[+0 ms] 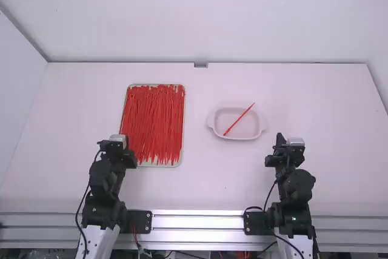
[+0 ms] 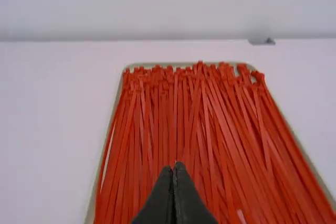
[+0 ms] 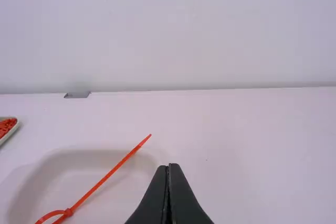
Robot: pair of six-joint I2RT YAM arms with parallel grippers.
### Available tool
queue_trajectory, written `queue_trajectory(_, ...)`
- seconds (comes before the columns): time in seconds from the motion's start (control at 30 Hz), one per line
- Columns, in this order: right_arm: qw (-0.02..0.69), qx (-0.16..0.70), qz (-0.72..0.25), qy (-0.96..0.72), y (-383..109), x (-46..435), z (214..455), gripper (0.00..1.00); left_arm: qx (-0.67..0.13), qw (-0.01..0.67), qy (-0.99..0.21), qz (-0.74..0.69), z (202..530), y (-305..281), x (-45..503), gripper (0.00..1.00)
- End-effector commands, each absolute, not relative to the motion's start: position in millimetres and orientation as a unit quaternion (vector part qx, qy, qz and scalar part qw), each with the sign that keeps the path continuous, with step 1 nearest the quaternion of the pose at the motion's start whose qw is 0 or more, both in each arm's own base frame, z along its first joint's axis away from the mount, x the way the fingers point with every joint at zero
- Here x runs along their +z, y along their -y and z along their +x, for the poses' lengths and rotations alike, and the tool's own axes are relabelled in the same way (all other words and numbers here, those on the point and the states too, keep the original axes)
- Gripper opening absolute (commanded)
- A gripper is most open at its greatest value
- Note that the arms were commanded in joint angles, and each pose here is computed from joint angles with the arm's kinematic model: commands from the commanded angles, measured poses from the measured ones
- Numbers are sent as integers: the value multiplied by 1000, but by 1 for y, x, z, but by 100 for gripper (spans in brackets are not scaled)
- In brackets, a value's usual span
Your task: Fasten the cable tie
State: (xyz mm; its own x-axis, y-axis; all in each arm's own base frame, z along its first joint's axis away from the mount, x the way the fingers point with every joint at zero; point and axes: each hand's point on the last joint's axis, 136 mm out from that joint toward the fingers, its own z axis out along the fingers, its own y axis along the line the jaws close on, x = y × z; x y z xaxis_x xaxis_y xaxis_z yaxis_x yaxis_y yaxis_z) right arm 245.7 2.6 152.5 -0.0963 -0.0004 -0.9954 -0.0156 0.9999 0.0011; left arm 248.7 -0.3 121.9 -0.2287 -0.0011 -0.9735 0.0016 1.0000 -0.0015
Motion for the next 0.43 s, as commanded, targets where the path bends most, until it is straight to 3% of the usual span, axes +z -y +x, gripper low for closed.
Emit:
queue_trajectory(0.0,669,6,-5,-743,-3,148,246,0,0,629,-777,0,248,0,124,0)
queue_trajectory(0.4,669,6,-5,-743,-3,148,246,0,0,669,-743,0,246,0,148,0)
